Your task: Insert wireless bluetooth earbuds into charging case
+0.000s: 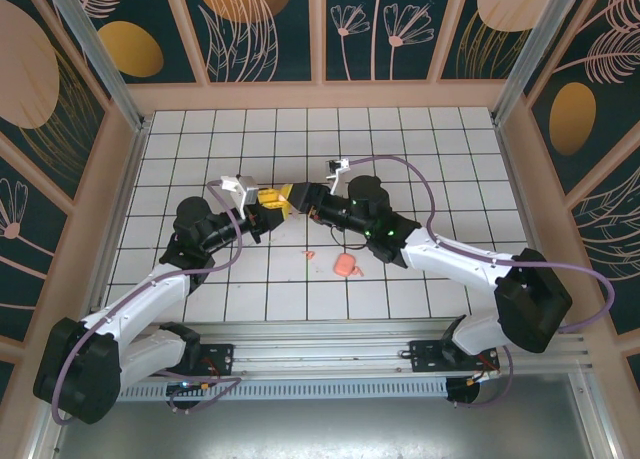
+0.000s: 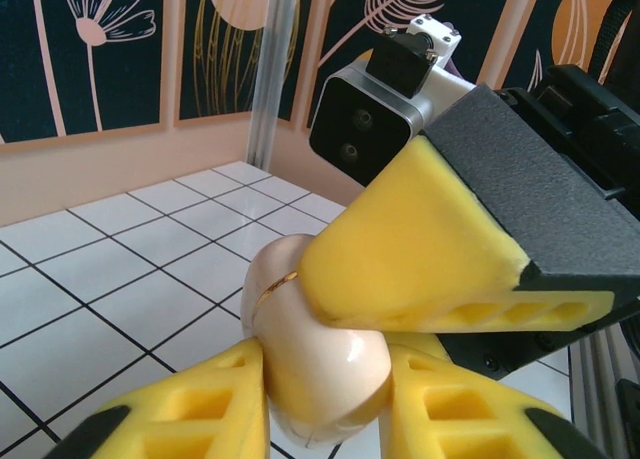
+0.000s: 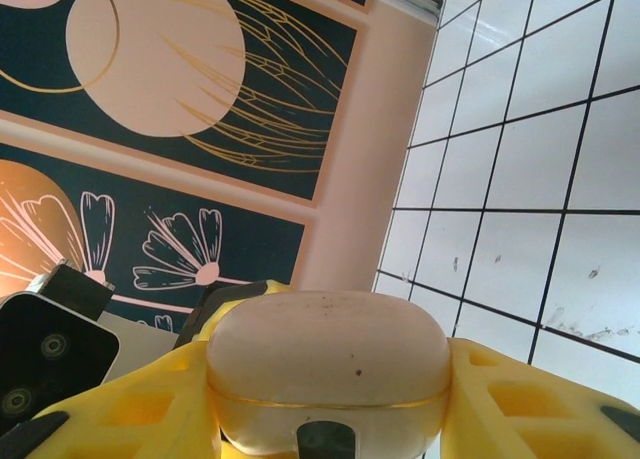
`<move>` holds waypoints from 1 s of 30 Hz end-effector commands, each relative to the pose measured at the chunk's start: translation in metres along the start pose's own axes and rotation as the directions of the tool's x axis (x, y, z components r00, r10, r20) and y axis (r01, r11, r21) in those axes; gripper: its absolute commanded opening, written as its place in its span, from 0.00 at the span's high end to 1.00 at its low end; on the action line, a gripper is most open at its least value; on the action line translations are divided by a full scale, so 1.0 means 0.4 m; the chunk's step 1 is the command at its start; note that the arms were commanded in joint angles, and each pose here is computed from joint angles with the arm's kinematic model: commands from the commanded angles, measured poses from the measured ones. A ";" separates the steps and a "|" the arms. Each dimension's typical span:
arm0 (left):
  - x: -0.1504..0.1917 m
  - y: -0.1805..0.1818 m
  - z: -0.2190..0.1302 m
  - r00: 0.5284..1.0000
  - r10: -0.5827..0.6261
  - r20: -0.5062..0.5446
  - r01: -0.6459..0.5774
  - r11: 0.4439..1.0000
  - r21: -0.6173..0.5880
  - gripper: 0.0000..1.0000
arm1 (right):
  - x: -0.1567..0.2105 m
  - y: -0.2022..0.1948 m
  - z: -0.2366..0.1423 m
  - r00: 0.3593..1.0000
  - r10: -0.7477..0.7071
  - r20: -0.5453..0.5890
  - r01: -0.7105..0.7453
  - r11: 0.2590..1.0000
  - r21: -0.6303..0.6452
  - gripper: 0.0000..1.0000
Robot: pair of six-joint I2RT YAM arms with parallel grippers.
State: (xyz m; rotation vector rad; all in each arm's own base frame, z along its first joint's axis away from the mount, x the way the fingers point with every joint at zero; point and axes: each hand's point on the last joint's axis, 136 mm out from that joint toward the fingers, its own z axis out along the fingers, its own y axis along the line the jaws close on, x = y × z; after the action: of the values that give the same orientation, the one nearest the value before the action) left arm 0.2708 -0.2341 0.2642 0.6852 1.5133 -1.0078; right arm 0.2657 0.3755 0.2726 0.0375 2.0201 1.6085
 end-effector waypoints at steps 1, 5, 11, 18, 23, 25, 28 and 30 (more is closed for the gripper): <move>-0.049 -0.018 0.003 0.999 0.024 0.044 -0.025 0.999 0.024 0.77 | 0.002 0.058 0.003 0.999 -0.051 -0.001 0.051 0.997 -0.050 0.49; -0.041 -0.035 0.011 1.000 -0.002 0.022 0.000 0.997 0.080 0.79 | -0.026 0.037 -0.041 0.987 -0.144 0.068 0.142 0.989 0.032 0.29; -0.048 -0.062 0.022 1.000 0.016 0.001 -0.016 0.987 0.159 0.82 | -0.080 0.081 -0.143 0.924 -0.362 0.123 0.358 0.932 0.057 0.28; -0.068 -0.109 0.028 0.999 0.038 -0.008 -0.034 0.956 0.290 0.82 | -0.108 0.135 -0.254 0.752 -0.646 0.135 0.653 0.757 -0.016 0.35; -0.084 -0.144 0.023 0.995 0.099 -0.009 -0.088 0.924 0.372 0.82 | -0.110 0.153 -0.301 0.566 -0.822 0.061 0.824 0.561 -0.077 0.35; -0.087 -0.155 0.021 0.993 0.118 -0.015 -0.102 0.910 0.402 0.82 | -0.099 0.161 -0.307 0.486 -0.874 0.022 0.868 0.480 -0.132 0.37; -0.093 -0.170 0.018 0.986 0.165 -0.009 -0.145 0.889 0.435 0.82 | -0.055 0.165 -0.307 0.346 -0.938 -0.005 0.908 0.337 -0.248 0.40; -0.097 -0.176 0.014 0.981 0.194 -0.001 -0.174 0.878 0.446 0.82 | -0.043 0.164 -0.304 0.286 -0.958 -0.004 0.919 0.275 -0.283 0.42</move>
State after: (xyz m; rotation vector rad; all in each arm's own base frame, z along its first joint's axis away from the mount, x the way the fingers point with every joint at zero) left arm 0.2343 -0.2649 0.3096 1.0531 1.3163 -1.2134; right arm 0.2325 0.2734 0.3600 -0.9798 1.4990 0.9896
